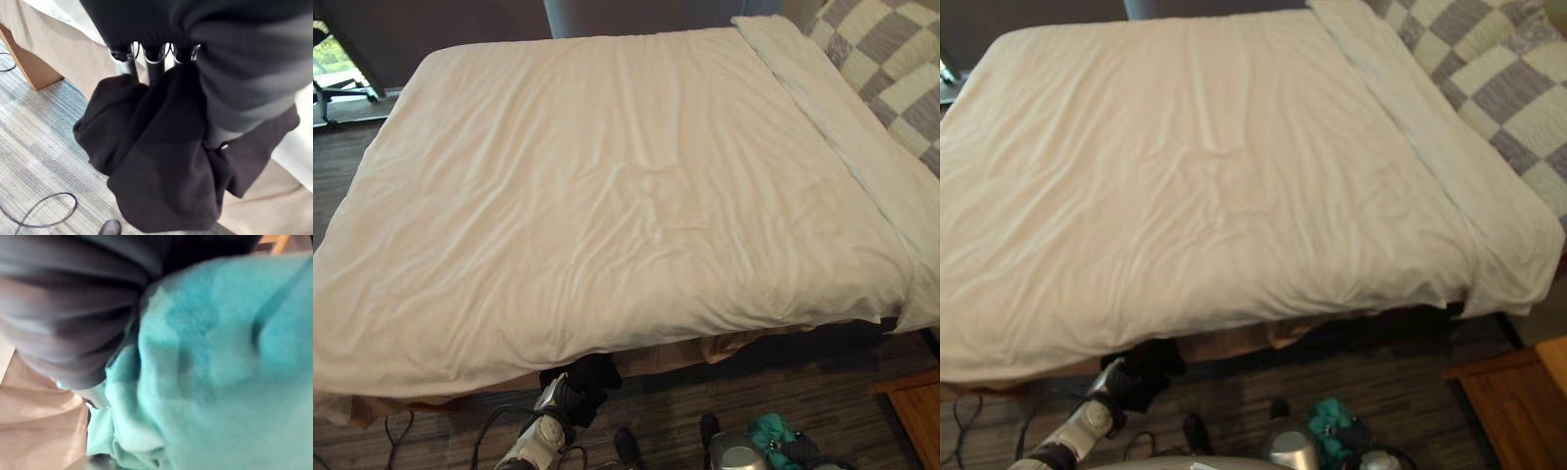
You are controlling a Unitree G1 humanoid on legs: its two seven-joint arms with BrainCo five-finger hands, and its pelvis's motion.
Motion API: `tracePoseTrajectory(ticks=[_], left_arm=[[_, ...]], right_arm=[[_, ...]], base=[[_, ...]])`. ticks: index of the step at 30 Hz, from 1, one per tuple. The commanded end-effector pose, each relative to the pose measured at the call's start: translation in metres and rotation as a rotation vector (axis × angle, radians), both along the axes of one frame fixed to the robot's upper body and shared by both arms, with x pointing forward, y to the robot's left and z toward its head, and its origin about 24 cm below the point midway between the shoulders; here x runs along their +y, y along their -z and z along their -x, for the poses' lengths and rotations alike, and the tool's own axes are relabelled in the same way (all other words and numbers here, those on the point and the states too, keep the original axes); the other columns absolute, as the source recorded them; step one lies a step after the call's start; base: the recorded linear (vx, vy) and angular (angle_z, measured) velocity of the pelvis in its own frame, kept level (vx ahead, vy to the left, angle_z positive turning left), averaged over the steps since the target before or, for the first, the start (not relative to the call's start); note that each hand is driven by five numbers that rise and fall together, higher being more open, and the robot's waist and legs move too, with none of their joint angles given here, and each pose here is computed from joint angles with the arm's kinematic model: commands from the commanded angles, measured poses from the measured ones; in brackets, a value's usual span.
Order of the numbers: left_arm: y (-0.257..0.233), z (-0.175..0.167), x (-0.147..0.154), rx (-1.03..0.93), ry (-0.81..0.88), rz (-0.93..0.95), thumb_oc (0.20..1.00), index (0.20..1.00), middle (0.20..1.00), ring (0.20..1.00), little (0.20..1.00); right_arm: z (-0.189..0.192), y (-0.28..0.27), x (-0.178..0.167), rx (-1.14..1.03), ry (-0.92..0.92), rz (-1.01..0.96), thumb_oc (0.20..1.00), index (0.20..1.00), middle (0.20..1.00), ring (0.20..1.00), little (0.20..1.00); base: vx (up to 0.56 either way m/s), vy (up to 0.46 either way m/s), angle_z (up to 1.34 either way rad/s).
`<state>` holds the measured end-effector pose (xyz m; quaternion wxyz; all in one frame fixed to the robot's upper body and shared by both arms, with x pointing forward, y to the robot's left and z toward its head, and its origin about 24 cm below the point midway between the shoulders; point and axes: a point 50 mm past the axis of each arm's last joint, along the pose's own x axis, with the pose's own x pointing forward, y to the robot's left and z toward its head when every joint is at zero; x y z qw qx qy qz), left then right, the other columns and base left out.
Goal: Tidy up the quilt and then pick up the clothes from the bed and put them into the laundry hamper.
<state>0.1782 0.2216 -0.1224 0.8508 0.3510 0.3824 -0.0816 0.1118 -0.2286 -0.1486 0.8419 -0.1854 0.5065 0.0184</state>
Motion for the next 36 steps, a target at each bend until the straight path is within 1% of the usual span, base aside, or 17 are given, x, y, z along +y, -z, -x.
tracePoseTrajectory(ticks=[1,3,6,9,10,12,14,17,18,19,21,24,25,28,29,34,36], left_arm=[[-0.006,-0.004,0.016,-0.042,-0.096,0.023,0.200,0.200,0.200,0.200,0.200],[-0.002,-0.003,0.012,-0.028,-0.178,0.089,0.200,0.200,0.200,0.200,0.200],[0.004,0.005,0.009,-0.041,-0.344,0.149,0.200,0.200,0.200,0.200,0.200],[0.002,-0.002,0.003,-0.089,-0.461,0.230,0.200,0.200,0.200,0.200,0.200],[0.002,-0.005,0.000,-0.101,-0.483,0.253,0.200,0.200,0.200,0.200,0.200],[0.000,-0.006,0.000,-0.113,-0.500,0.271,0.200,0.200,0.200,0.200,0.200],[0.001,-0.003,0.003,-0.106,-0.498,0.260,0.200,0.200,0.200,0.200,0.200],[0.009,0.012,0.009,-0.031,-0.488,0.197,0.200,0.200,0.200,0.200,0.200],[0.009,0.013,0.009,-0.031,-0.488,0.197,0.200,0.200,0.200,0.200,0.200],[0.016,0.023,0.004,0.012,-0.480,0.186,0.200,0.200,0.200,0.200,0.200],[0.017,0.022,0.002,0.031,-0.447,0.171,0.200,0.200,0.200,0.200,0.200],[0.016,0.023,0.005,0.039,-0.435,0.156,0.200,0.200,0.200,0.200,0.200],[0.012,0.015,0.007,0.013,-0.420,0.154,0.200,0.200,0.200,0.200,0.200],[0.011,0.011,0.008,0.012,-0.387,0.135,0.200,0.200,0.200,0.200,0.200],[0.032,0.044,-0.009,0.215,-0.292,0.102,0.200,0.200,0.200,0.200,0.200],[0.029,0.036,-0.009,0.186,-0.282,0.104,0.200,0.200,0.200,0.200,0.200],[0.025,0.027,-0.011,0.158,-0.262,0.103,0.200,0.200,0.200,0.200,0.200]], right_arm=[[-0.042,-0.010,0.007,-0.088,-0.085,0.042,0.200,0.200,0.200,0.200,0.200],[-0.033,-0.003,0.004,0.000,-0.140,0.111,0.200,0.200,0.200,0.200,0.200],[-0.048,-0.008,0.010,-0.038,-0.184,0.130,0.200,0.200,0.200,0.200,0.200],[-0.060,-0.019,-0.004,-0.126,-0.102,0.160,0.200,0.200,0.200,0.200,0.200],[-0.062,-0.022,-0.013,-0.133,-0.070,0.180,0.200,0.200,0.200,0.200,0.200],[-0.059,-0.022,-0.018,-0.128,-0.030,0.187,0.200,0.200,0.200,0.200,0.200],[-0.055,-0.020,-0.019,-0.122,-0.007,0.185,0.200,0.200,0.200,0.200,0.200],[-0.032,-0.012,-0.028,-0.045,0.022,0.230,0.200,0.200,0.200,0.200,0.200],[-0.032,-0.012,-0.028,-0.044,0.022,0.230,0.200,0.200,0.200,0.200,0.200],[-0.019,-0.007,-0.029,0.005,0.010,0.249,0.200,0.200,0.200,0.200,0.200],[-0.017,-0.006,-0.030,0.011,0.062,0.244,0.200,0.200,0.200,0.200,0.200],[-0.026,-0.008,-0.023,-0.034,0.068,0.217,0.200,0.200,0.200,0.200,0.200],[-0.040,-0.012,-0.014,-0.088,0.069,0.183,0.200,0.200,0.200,0.200,0.200],[-0.040,-0.012,-0.009,-0.104,0.069,0.167,0.200,0.200,0.200,0.200,0.200],[-0.006,0.003,-0.008,0.059,-0.132,0.201,0.200,0.200,0.200,0.200,0.200],[-0.017,-0.002,-0.009,0.018,-0.137,0.203,0.200,0.200,0.200,0.200,0.200],[-0.024,-0.005,-0.012,-0.010,-0.121,0.206,0.200,0.200,0.200,0.200,0.200]], base=[[0.01,-0.065,0.90],[0.03,-0.186,1.47],[-0.02,-0.215,2.01],[-0.17,-0.018,1.08],[-0.28,0.051,2.22],[-0.31,0.062,2.32],[-0.18,0.072,1.76],[-0.07,0.171,1.59],[0.02,0.309,2.09],[0.03,0.365,1.63],[-0.01,0.368,1.19],[0.00,0.329,1.70],[-0.11,0.262,0.95],[-0.03,0.179,0.84],[0.05,0.015,0.73],[0.05,-0.079,0.24],[0.05,-0.179,0.11]])
